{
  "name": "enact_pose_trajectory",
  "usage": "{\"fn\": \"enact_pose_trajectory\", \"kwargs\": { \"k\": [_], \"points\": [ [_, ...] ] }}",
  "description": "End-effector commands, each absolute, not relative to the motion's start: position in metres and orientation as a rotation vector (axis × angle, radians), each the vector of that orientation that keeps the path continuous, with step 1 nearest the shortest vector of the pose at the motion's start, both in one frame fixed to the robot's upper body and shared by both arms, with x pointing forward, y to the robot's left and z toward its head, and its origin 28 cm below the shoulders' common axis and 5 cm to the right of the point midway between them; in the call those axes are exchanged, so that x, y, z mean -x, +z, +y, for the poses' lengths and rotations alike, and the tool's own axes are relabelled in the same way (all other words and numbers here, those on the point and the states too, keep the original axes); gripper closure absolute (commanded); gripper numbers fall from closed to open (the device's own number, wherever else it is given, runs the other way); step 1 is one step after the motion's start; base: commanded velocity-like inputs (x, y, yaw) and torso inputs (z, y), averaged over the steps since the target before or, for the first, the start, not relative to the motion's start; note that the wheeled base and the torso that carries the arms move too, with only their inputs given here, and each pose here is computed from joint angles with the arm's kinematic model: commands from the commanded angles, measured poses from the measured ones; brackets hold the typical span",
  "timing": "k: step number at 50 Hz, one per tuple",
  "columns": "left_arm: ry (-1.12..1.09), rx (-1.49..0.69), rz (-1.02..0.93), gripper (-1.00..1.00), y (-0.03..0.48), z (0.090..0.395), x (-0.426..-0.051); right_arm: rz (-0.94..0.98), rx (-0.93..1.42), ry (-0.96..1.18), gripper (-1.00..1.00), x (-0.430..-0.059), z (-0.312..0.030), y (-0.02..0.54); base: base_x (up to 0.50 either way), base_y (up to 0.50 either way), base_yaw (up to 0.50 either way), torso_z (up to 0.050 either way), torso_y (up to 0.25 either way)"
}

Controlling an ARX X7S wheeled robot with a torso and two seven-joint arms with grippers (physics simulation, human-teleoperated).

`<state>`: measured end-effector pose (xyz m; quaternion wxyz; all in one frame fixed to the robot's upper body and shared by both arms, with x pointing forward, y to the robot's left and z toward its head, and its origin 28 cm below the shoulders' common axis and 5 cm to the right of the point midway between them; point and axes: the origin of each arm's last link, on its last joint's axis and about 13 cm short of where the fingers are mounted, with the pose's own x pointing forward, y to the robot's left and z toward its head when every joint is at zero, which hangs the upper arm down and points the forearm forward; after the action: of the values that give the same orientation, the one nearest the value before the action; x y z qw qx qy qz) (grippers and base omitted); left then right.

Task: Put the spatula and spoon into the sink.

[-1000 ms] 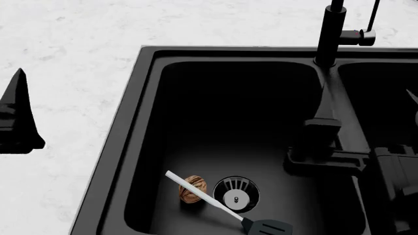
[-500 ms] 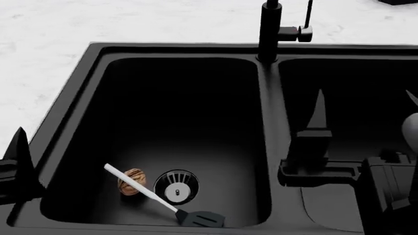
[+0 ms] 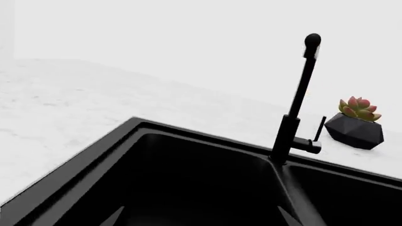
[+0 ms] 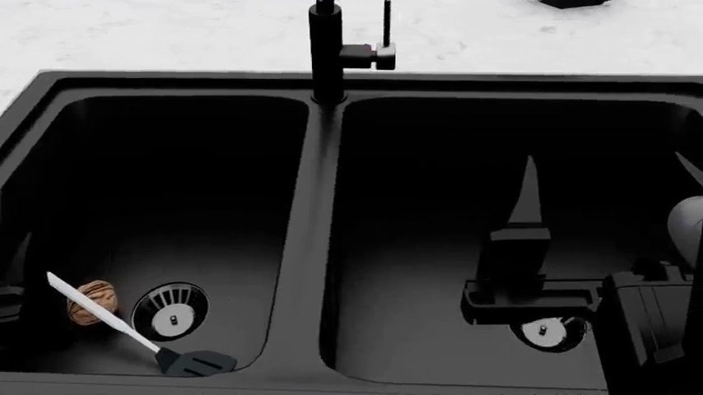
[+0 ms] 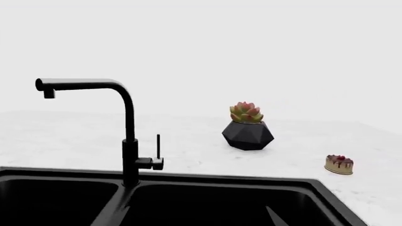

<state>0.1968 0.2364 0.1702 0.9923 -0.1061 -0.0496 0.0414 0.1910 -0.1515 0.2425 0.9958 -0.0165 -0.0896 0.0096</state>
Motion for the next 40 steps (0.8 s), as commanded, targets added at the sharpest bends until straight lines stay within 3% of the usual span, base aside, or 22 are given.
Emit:
{"fn": "enact_pose_trajectory", "kwargs": {
  "k": [1, 40],
  "points": [
    [0.094, 0.208, -0.123, -1.00, 0.1726, 0.2391, -0.1947, -0.198, 0.030, 0.029, -1.00, -0.1879, -0.1515, 0.2438, 0.00, -0.50, 0.00, 0.000, 0.000],
    [0.112, 0.237, -0.122, -1.00, 0.1680, 0.2425, -0.1921, -0.220, 0.032, 0.061, -1.00, -0.1846, -0.1483, 0.2518, 0.03, -0.50, 0.00, 0.000, 0.000]
  ]
}}
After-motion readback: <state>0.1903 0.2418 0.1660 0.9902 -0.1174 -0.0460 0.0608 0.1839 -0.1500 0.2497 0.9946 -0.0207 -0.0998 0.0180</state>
